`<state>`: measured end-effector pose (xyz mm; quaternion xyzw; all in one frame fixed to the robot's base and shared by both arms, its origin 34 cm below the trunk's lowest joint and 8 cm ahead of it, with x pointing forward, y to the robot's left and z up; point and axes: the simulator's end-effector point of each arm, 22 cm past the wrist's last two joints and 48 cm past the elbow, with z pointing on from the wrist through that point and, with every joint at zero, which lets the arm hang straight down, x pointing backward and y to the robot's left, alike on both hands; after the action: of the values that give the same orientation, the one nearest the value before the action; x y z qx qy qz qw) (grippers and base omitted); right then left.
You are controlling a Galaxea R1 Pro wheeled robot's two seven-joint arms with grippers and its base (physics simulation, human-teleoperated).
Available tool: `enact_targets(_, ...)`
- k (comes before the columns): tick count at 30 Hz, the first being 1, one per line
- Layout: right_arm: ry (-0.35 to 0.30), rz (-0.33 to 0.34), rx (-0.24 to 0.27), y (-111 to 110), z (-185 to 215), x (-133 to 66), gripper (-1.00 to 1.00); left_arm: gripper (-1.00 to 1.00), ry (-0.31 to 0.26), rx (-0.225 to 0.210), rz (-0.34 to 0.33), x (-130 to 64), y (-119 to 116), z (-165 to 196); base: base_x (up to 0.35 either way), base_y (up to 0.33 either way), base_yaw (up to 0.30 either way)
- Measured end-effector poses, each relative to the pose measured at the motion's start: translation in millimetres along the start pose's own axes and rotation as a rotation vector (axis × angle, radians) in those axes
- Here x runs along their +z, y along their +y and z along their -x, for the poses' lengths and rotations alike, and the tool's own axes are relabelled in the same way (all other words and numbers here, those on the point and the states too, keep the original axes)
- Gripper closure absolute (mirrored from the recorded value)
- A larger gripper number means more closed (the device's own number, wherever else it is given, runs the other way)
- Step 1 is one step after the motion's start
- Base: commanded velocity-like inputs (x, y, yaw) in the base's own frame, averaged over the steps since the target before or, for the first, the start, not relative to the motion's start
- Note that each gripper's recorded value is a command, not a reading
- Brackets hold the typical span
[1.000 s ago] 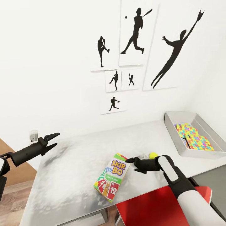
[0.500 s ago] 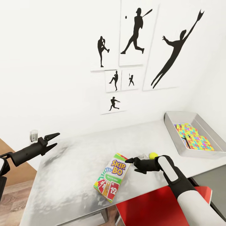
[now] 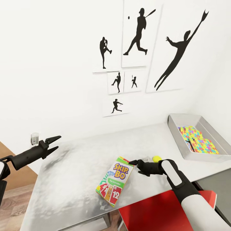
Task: Put all the toys in the child's room - the three board games (two on the bed and one on the table), the two jigsaw puzzles on the table, and the tennis ball on the table - inside the toy box on the table in the child's room.
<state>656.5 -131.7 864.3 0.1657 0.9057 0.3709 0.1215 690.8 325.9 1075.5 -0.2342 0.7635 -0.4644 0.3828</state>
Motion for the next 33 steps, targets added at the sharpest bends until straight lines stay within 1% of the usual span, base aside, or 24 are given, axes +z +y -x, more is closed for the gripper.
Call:
enact_targets(13, -0.021, -0.012, 0.004, -4.9, 3.7, 1.6, -1.0, -1.0, 0.0, 0.0, 0.0, 0.0, 0.0, 0.0, 0.0, 0.0, 0.0)
enact_targets(17, -0.036, -0.027, 0.003, -10.5, 6.0, 2.8, -1.0, -1.0, 0.0, 0.0, 0.0, 0.0, 0.0, 0.1, 0.0, 0.0, 0.0)
enact_targets(24, -0.083, -0.063, 0.016, -28.3, 12.1, 7.1, -1.0, -1.0, 0.0, 0.0, 0.0, 0.1, 0.0, -0.1, 0.0, 0.0, 0.0)
enact_targets(33, -0.079, -0.081, -0.001, -32.3, 6.7, 12.9, -1.0, -1.0, 0.0, 0.0, 0.0, 0.0, 0.0, 0.1, 0.0, 0.0, 0.0)
